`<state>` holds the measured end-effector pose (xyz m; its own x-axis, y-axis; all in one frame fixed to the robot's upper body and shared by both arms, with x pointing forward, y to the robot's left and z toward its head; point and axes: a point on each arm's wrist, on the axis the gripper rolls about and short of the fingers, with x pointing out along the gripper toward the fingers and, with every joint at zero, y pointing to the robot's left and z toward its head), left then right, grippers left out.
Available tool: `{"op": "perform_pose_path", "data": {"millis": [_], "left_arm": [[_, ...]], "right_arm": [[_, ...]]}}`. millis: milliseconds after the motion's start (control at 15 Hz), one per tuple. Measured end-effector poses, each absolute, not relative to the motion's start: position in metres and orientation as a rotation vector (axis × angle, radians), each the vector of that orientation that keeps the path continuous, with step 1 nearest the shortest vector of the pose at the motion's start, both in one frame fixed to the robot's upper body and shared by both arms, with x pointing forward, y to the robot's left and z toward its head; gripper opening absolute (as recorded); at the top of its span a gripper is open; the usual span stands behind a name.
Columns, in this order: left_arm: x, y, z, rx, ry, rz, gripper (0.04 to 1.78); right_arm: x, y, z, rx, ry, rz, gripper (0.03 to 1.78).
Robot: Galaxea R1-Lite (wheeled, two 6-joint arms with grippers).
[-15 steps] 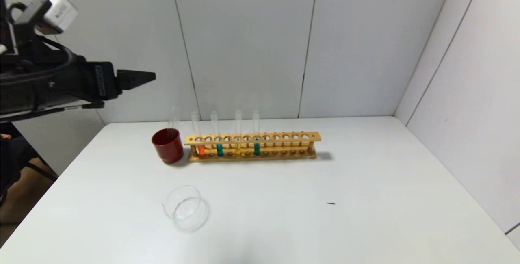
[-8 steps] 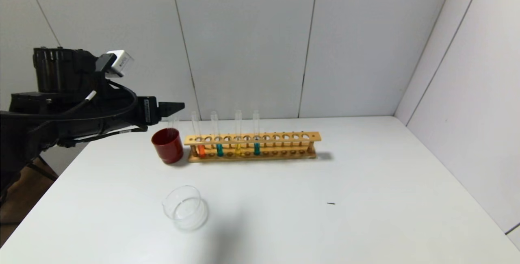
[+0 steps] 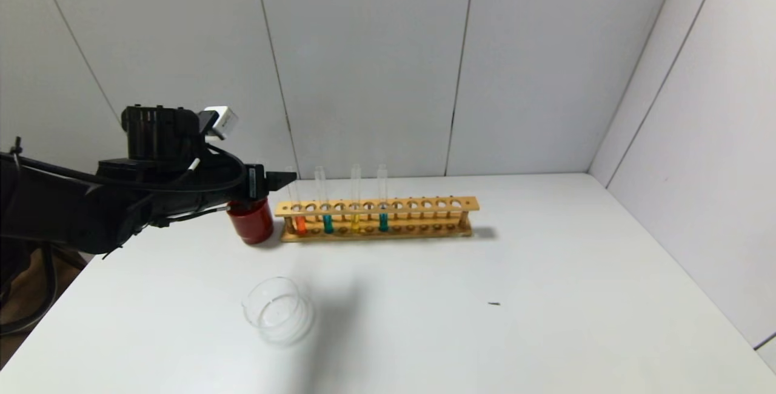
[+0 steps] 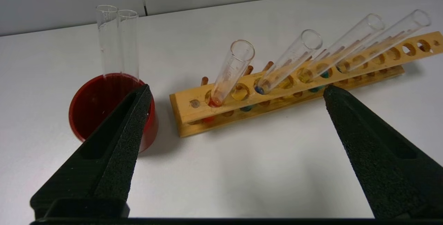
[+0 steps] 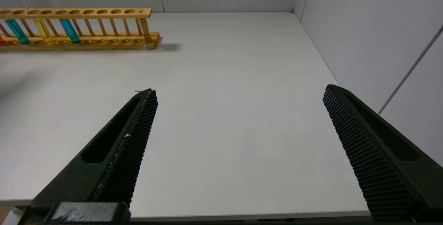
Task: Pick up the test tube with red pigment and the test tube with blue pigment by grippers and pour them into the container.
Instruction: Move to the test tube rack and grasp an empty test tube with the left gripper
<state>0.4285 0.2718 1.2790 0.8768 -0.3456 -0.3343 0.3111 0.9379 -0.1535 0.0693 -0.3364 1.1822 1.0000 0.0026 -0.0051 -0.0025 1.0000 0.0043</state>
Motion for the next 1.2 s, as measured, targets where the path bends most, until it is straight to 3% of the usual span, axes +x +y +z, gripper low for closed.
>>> {"op": "perform_pose_path", "data": {"millis": [400,800,1000,1200], "left_arm": [[0.46,0.266,1.25,-0.096,0.397,-0.342,1.75],[0.481,0.263,1.239,-0.093,0.404,-0.342,1.73],[0.489,0.261,1.235,-0.093,0.404,-0.342,1.52],[0.492,0.26,1.231,-0.093,0.411,-0.344,1.08]], "right_arm": [[0.069,-0.336,1.182,0.004,0.005,0.003,1.75],[0.069,-0.336,1.182,0.004,0.005,0.003,1.75],[0.069,-0.336,1.182,0.004,0.005,0.003,1.75],[0.069,-0.336,1.182,0.004,0.005,0.003,1.75]]}}
